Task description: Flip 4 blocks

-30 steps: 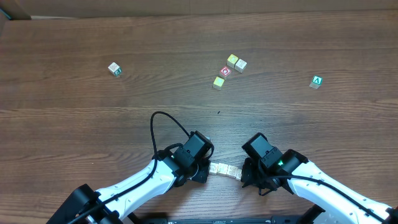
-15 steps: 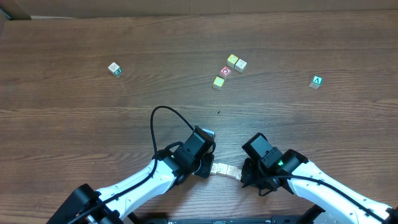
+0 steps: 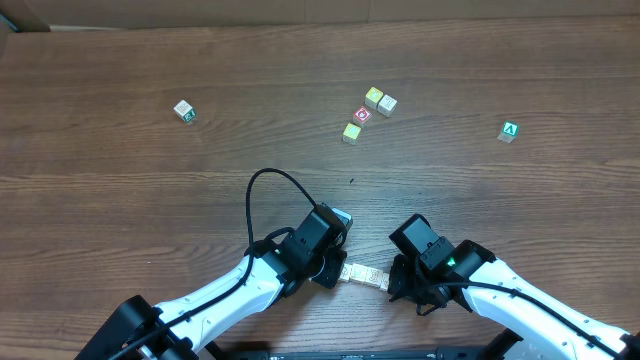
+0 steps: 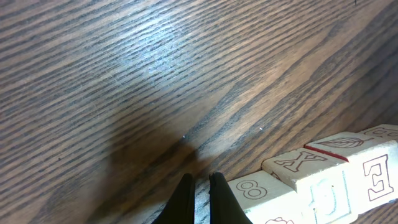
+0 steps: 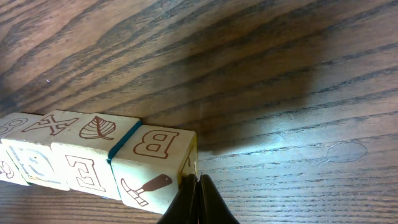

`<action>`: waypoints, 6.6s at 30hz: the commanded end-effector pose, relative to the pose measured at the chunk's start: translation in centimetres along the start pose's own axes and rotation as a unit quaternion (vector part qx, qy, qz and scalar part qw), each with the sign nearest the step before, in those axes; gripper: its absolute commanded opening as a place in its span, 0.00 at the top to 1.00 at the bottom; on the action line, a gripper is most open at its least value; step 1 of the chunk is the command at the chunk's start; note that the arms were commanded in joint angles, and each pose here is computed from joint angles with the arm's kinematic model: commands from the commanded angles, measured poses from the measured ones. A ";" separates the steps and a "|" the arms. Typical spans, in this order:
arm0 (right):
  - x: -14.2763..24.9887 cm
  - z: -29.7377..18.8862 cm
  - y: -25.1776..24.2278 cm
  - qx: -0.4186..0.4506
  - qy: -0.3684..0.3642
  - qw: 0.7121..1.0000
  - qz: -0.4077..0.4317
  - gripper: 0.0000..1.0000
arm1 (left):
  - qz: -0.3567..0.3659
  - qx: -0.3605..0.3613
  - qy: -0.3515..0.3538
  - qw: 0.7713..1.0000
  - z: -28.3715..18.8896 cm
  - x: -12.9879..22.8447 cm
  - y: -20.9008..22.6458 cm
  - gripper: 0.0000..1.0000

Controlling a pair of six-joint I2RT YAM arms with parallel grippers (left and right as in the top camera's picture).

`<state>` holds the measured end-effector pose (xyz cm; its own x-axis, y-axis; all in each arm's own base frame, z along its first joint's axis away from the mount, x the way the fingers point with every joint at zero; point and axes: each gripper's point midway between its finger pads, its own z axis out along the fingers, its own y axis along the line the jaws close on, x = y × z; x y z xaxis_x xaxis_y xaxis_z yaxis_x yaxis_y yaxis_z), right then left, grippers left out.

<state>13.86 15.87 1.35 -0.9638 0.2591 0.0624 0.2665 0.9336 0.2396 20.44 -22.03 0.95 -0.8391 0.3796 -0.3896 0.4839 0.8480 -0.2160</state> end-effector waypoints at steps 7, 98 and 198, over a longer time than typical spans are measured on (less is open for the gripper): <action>0.4 0.0 0.6 -0.017 0.015 1.000 -0.001 0.96 | 0.016 0.012 0.006 1.000 0.2 0.3 -0.3 0.96; -0.7 -0.1 -1.3 0.032 -0.022 0.999 0.037 0.96 | -0.220 0.111 0.134 0.960 -1.3 4.2 -1.7 0.96; 1.4 -1.5 0.4 -0.023 0.015 1.000 0.013 0.96 | -0.176 0.044 0.103 0.978 -4.9 5.3 -1.2 0.96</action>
<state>12.56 15.35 1.74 -0.9481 0.2989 0.1088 0.3160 0.9240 0.2154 13.82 -19.49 3.51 -0.9908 0.1236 -0.0545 0.1351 0.9042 -0.4052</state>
